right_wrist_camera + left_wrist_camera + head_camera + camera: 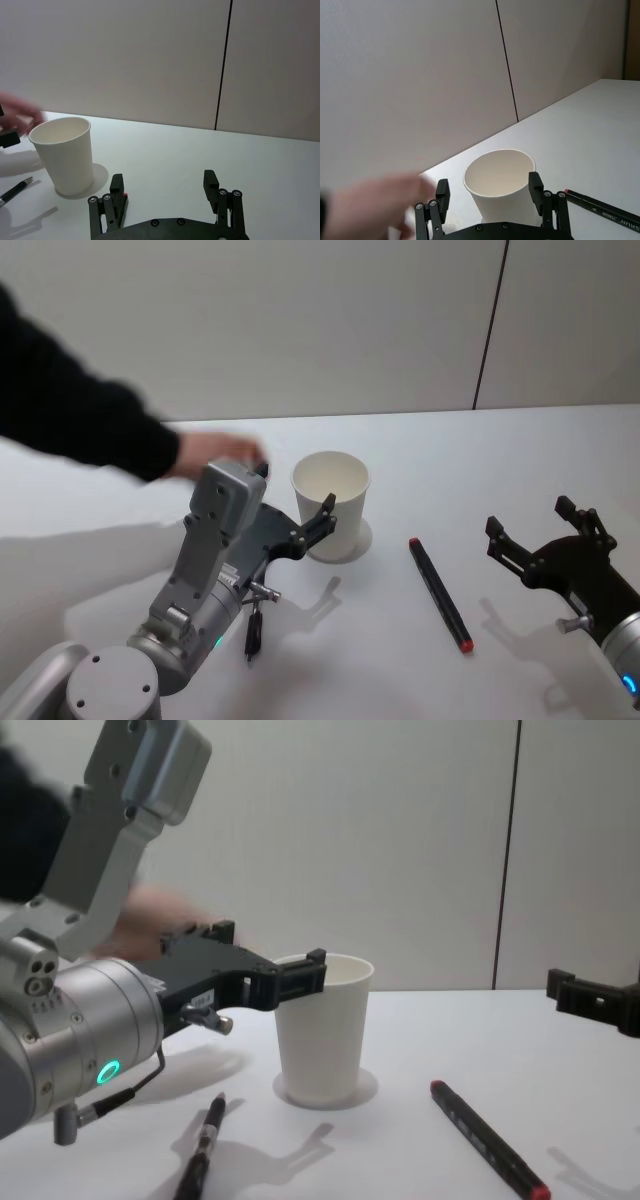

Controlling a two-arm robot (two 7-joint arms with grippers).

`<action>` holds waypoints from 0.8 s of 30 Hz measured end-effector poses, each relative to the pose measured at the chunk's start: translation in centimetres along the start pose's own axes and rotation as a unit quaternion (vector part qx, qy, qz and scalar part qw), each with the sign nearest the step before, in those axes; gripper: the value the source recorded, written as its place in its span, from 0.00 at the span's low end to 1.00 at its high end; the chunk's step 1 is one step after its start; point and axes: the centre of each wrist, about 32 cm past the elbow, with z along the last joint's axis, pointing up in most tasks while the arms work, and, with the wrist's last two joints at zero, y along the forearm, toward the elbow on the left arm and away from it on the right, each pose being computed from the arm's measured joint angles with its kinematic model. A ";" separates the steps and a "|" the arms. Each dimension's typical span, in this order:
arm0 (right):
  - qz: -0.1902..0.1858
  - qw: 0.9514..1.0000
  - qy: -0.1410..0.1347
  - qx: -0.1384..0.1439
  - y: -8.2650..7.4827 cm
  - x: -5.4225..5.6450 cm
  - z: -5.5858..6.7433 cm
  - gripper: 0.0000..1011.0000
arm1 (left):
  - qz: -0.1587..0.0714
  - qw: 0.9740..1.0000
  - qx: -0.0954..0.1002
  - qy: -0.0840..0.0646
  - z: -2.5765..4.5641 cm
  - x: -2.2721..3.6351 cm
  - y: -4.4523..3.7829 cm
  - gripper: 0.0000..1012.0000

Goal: Place the pen into the pen holder.

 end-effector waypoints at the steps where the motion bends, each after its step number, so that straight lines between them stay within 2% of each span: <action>1: 0.000 1.000 0.000 0.000 0.0 0.0 0.0 0.99 | 0.000 1.000 0.000 0.000 0.00 0.00 0.00 0.99; 24: 0.000 1.000 0.000 0.000 0.0 0.0 0.0 0.99 | 0.000 1.000 0.000 0.000 0.00 0.00 0.00 0.99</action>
